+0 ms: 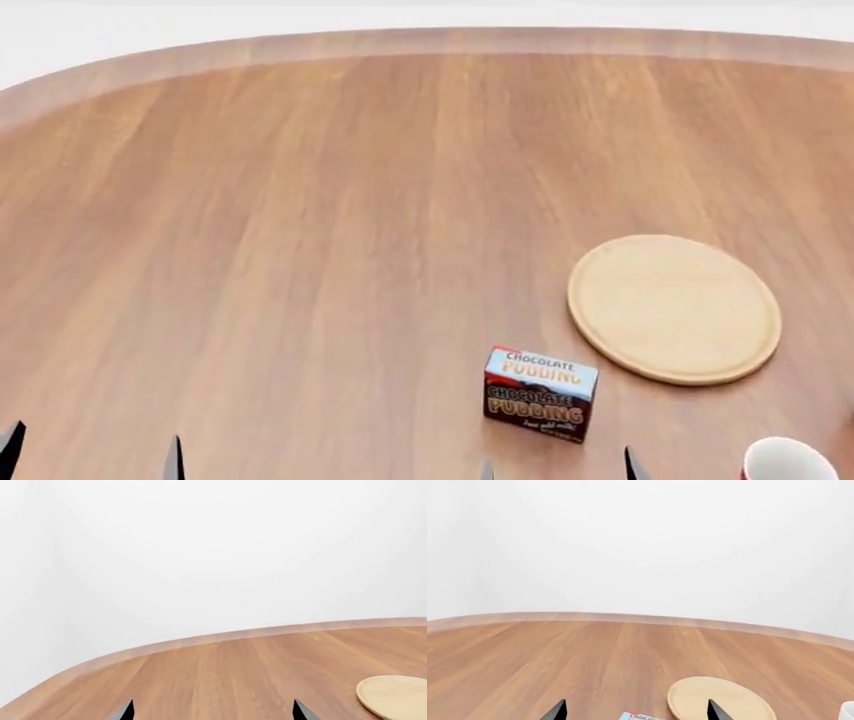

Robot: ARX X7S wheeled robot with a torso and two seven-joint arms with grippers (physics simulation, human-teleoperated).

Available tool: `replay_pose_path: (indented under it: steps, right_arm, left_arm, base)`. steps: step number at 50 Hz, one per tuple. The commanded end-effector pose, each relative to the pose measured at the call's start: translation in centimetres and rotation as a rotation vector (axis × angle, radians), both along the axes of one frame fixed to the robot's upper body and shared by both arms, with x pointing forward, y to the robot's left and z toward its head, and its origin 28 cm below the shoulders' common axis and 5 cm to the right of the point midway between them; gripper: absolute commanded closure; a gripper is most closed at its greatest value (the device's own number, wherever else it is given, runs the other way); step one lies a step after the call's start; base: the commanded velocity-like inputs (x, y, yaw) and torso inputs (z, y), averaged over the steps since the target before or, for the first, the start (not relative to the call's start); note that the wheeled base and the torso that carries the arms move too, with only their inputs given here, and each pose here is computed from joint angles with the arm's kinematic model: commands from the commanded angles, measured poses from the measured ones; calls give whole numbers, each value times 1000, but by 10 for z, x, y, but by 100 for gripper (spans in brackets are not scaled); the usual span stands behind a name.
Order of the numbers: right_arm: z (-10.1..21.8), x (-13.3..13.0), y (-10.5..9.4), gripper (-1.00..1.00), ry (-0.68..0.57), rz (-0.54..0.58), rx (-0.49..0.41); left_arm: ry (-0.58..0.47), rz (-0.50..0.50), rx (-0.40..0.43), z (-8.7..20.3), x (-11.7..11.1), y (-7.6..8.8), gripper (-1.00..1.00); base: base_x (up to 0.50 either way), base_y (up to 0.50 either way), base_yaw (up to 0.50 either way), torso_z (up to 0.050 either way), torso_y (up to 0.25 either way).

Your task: Put the chocolate pudding to the left of the plate.

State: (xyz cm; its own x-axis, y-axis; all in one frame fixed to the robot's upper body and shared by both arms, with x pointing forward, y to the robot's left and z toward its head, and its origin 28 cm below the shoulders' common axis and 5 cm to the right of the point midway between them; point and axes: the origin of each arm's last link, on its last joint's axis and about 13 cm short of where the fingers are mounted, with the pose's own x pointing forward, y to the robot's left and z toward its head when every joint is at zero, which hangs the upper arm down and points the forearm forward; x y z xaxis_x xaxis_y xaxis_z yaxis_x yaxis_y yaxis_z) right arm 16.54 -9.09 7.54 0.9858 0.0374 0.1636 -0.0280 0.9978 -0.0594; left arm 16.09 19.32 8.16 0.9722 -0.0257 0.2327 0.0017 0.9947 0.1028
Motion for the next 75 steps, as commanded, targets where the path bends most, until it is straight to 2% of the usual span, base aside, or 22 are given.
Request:
replay_pose_path:
  steps: [1,75]
  right_arm:
    - [0,-1,0,-100,1,3,0]
    - [-1,-1,2,-100,3,19,-13]
  left_arm:
    - [2,0,0,-1,0,0,-100]
    - [3,-7,1,-1,0,0,-100]
  base:
    - [230,0,0,0,0]
    - [235,0,0,0,0]
